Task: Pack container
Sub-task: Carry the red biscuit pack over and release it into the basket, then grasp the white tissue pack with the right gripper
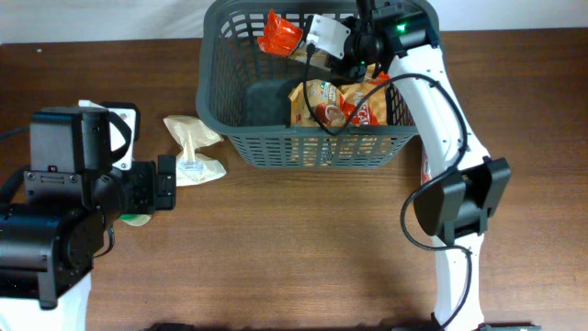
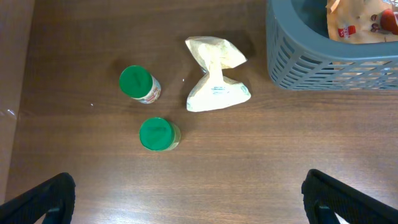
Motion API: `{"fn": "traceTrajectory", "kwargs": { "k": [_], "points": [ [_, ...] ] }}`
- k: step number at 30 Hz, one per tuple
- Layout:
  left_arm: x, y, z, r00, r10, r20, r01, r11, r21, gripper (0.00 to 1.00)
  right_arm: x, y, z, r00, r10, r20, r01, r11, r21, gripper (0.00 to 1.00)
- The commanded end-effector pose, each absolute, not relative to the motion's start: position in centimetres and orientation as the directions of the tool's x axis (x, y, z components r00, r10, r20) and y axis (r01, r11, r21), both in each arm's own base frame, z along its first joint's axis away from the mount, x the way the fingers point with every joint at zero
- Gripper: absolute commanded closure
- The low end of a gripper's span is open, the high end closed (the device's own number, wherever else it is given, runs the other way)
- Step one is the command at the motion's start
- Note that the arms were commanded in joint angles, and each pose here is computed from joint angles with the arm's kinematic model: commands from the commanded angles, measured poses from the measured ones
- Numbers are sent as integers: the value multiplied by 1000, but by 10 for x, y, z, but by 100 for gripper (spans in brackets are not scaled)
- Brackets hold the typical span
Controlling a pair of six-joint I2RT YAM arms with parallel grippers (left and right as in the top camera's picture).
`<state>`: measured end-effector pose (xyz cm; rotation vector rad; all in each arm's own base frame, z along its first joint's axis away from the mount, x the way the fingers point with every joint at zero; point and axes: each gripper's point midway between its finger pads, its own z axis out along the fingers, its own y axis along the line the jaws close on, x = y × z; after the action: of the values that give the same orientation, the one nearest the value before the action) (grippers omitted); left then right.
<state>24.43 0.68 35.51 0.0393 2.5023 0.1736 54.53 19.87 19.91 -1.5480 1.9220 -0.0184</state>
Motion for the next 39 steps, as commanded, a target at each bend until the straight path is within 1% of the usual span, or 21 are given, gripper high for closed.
{"fn": "traceTrajectory", "kwargs": {
  "k": [1,2,3,4,5,6,8,12,13,15,18,22,26,29,30,32,33,34,35,37,39],
  "points": [
    [245,10,357,-803,61,-592,-29,990,140,1,551,202,214,-89,-891,-445,-824,317,-469,96],
    [245,10,357,-804,61,-592,-29,990,140,1,555,198,216,-131,-902,-411,-794,344,-502,71],
    [245,10,357,-804,61,-592,-28,990,140,1,557,195,220,-168,-899,-406,-769,377,-517,53],
    [245,10,357,-804,61,-592,-29,990,140,1,560,194,225,-210,-883,-420,-741,424,-521,27],
    [245,10,357,-803,61,-592,-29,990,140,1,561,193,231,-247,-860,-447,-715,473,-515,16],
    [245,10,357,-803,61,-592,-29,990,140,1,560,194,240,-273,-832,-484,-694,518,-500,13],
    [245,10,357,-804,61,-592,-29,990,140,1,560,194,260,-307,-780,-545,-652,589,-477,11],
    [245,10,357,-804,61,-592,-29,990,140,1,545,189,315,-316,-701,-639,-583,675,-453,10],
    [245,10,357,-804,61,-592,-29,990,140,1,539,186,329,-310,-692,-652,-573,683,-452,11],
    [245,10,357,-804,61,-592,-29,990,140,1,524,179,359,-303,-665,-683,-546,709,-447,18],
    [245,10,357,-803,61,-592,-28,990,140,1,498,159,405,-315,-579,-752,-478,781,-401,20],
    [245,10,357,-803,61,-592,-29,990,140,1,471,102,454,-366,-389,-845,-314,907,-281,20],
    [245,10,357,-803,61,-592,-29,990,140,1,456,14,474,-427,-155,-891,-71,988,-138,20],
    [245,10,357,-803,61,-592,-28,990,140,1,452,-56,462,-473,4,-881,84,996,-41,18],
    [245,10,357,-804,61,-592,-29,990,140,1,453,-74,453,-490,52,-870,113,994,-5,11],
    [245,10,357,-804,61,-592,-29,990,140,1,454,-107,427,-537,167,-827,168,982,90,9],
    [245,10,357,-803,61,-592,-29,990,140,1,456,-122,408,-569,228,-790,191,971,142,16],
    [245,10,357,-803,61,-592,-29,990,140,1,457,-132,388,-605,279,-746,205,960,192,28],
    [245,10,357,-803,61,-592,-29,990,140,1,459,-137,368,-640,309,-703,207,951,229,35],
    [245,10,357,-803,61,-592,-29,990,140,1,461,-142,325,-716,363,-596,228,929,291,36],
    [245,10,357,-803,61,-592,-29,990,140,1,462,-142,278,-786,394,-477,265,911,316,30]
  ]
}}
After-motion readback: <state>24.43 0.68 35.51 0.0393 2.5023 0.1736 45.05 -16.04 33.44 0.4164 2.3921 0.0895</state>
